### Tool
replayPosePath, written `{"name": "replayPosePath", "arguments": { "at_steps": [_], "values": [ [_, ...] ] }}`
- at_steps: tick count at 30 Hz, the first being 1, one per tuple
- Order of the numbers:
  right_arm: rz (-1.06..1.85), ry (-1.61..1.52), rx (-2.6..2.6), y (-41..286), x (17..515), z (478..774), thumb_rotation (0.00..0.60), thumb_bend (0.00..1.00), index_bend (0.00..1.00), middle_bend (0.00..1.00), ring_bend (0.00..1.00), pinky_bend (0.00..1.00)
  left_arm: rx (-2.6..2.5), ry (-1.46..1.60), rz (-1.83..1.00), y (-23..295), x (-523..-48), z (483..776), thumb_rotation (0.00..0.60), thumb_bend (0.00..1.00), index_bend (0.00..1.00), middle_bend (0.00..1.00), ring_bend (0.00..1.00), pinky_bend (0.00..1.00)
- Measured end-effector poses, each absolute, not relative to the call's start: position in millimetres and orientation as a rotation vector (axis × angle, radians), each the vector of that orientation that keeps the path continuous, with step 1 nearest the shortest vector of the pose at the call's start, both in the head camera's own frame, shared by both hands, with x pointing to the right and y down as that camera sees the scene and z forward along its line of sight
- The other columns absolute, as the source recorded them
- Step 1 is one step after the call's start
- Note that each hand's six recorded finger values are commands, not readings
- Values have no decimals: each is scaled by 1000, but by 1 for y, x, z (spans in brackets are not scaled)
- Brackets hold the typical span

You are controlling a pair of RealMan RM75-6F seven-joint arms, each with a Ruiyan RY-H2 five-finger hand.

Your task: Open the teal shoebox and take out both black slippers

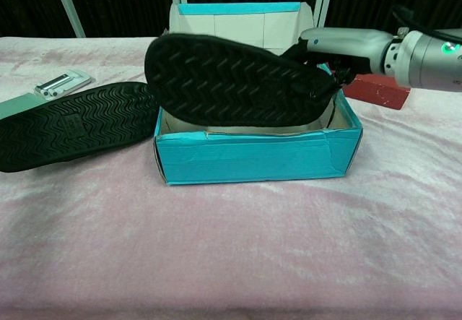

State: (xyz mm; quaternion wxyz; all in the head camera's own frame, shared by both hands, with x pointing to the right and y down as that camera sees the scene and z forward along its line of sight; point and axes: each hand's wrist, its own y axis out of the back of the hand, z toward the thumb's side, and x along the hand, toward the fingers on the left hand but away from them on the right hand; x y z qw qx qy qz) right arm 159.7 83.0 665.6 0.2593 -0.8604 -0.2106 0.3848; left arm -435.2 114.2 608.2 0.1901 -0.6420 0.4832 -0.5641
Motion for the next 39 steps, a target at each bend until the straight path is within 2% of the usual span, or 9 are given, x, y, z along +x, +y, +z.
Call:
{"name": "replayPosePath", "arguments": {
  "at_steps": [10, 17, 32, 39],
  "values": [
    [909, -876, -2462, 67, 186, 628, 600, 614, 565, 414, 244, 346, -1794, 1346, -1581, 115, -434, 605, 600, 0, 6, 150, 73, 293],
    [941, -948, -2312, 61, 246, 600, 600, 615, 564, 408, 240, 328, -1744, 1357, -1549, 118, -439, 591, 600, 0, 9, 152, 73, 293],
    [1361, -792, -1956, 113, 363, 617, 600, 614, 564, 353, 187, 290, -1709, 1385, -1522, 129, -446, 574, 600, 0, 9, 152, 73, 293],
    [1433, -816, -1907, 115, 387, 623, 600, 616, 563, 350, 187, 290, -1716, 1398, -1528, 135, -449, 573, 600, 0, 8, 152, 73, 293]
  ]
}}
